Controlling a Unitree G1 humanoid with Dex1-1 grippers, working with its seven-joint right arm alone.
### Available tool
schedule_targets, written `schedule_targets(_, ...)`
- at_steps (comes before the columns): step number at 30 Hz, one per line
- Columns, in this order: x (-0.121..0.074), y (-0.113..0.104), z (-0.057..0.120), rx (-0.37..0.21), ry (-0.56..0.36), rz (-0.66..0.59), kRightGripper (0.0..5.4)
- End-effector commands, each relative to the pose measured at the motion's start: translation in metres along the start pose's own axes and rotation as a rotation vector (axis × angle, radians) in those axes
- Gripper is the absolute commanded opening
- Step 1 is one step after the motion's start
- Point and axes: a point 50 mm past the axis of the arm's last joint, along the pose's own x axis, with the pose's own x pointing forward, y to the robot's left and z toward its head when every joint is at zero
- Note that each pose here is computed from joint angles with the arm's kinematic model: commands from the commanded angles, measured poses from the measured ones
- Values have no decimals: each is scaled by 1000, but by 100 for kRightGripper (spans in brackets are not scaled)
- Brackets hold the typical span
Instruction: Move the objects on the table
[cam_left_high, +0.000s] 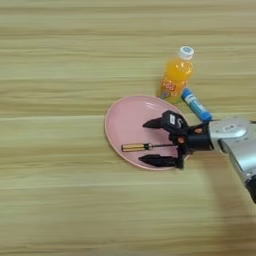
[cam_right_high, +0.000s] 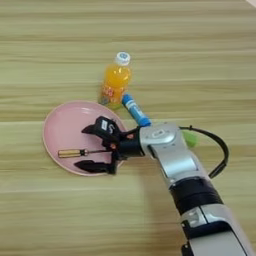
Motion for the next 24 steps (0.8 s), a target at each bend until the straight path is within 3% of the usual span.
schedule_targets(1,-10,-12,18,-109,15,-43,450)
schedule_targets(24,-10,-10,15,-128,23,-35,213)
